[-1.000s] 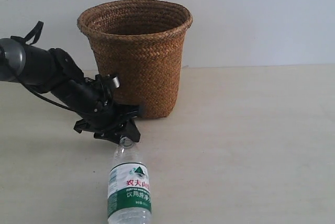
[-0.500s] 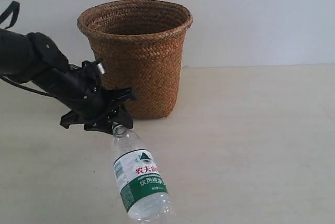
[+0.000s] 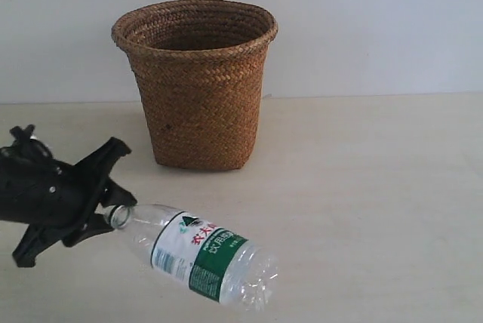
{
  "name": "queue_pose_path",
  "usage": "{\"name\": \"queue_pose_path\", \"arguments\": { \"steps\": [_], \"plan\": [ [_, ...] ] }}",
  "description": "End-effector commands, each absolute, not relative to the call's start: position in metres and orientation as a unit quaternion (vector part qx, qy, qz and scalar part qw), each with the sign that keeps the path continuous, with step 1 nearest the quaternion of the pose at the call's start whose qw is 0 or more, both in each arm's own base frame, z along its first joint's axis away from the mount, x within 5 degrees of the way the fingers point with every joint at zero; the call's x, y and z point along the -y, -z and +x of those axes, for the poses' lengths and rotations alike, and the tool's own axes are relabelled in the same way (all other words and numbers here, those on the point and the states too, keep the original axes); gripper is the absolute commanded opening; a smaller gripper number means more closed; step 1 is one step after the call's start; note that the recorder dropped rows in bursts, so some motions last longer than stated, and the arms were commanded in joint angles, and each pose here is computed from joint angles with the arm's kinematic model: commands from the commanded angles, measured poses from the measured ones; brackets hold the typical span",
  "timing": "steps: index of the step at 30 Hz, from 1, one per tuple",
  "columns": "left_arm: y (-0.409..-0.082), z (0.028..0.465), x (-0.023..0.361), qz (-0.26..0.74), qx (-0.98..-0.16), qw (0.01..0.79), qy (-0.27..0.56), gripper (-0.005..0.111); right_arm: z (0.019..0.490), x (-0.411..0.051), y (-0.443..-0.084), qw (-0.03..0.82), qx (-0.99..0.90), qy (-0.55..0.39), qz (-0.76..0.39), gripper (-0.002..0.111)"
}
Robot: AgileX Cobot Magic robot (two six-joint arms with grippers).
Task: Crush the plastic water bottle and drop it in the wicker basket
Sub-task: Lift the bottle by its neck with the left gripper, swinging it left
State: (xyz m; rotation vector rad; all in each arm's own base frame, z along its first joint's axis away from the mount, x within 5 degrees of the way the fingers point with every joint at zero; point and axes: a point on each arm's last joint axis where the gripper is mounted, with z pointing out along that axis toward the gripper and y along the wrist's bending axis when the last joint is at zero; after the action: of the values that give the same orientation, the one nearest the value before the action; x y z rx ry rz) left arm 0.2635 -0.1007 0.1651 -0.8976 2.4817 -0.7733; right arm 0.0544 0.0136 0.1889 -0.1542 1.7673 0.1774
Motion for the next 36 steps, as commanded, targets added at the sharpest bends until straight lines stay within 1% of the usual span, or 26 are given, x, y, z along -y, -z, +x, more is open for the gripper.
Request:
{"name": "queue_pose_path", "arguments": {
  "steps": [1,4,9,16,22,25,29,31,32,33,34,35,36],
  "plan": [
    [-0.169,0.230,0.078,-0.373,-0.859,0.240,0.257,0.004,0.054,-0.013,-0.188,0.630,-0.770,-0.073,-0.069,0.000],
    [-0.164,0.205,0.060,-0.441,-0.825,0.263,0.237,0.004,0.054,-0.013,-0.188,0.630,-0.770,-0.073,-0.069,0.000],
    [-0.163,0.188,0.051,-0.450,-0.817,0.279,0.231,0.004,0.054,-0.013,-0.188,0.630,-0.770,-0.073,-0.069,0.000],
    [-0.164,0.189,0.051,-0.453,-0.814,0.280,0.230,0.004,0.054,-0.013,-0.188,0.630,-0.770,-0.073,-0.069,0.000],
    [-0.146,0.202,0.050,-0.502,-0.801,0.261,0.194,0.004,0.054,-0.013,-0.188,0.630,-0.770,-0.073,-0.069,0.000],
    [-0.150,0.217,0.060,-0.492,-0.806,0.248,0.216,0.004,0.054,-0.013,-0.188,0.630,-0.770,-0.073,-0.069,0.000],
    [-0.157,0.230,0.067,-0.452,-0.825,0.253,0.228,0.005,0.054,-0.013,-0.188,0.630,-0.770,-0.073,-0.069,0.000],
    [-0.159,0.233,0.069,-0.445,-0.828,0.251,0.232,0.013,0.054,-0.013,-0.188,0.630,-0.770,-0.073,-0.069,0.000],
    [-0.158,0.234,0.070,-0.441,-0.831,0.250,0.230,0.019,0.054,-0.013,-0.188,0.630,-0.770,-0.073,-0.069,0.000],
    [-0.156,0.235,0.070,-0.431,-0.837,0.251,0.226,0.027,0.054,-0.013,-0.188,0.630,-0.770,-0.073,-0.069,0.000],
    [-0.154,0.235,0.070,-0.423,-0.843,0.251,0.219,0.040,0.054,-0.013,-0.188,0.630,-0.770,-0.073,-0.069,0.000],
    [-0.152,0.235,0.070,-0.417,-0.847,0.251,0.214,0.046,0.054,-0.013,-0.188,0.630,-0.770,-0.073,-0.069,0.000],
    [-0.150,0.236,0.070,-0.410,-0.852,0.250,0.208,0.049,0.054,-0.013,-0.188,0.630,-0.770,-0.073,-0.069,0.000]
  ]
}}
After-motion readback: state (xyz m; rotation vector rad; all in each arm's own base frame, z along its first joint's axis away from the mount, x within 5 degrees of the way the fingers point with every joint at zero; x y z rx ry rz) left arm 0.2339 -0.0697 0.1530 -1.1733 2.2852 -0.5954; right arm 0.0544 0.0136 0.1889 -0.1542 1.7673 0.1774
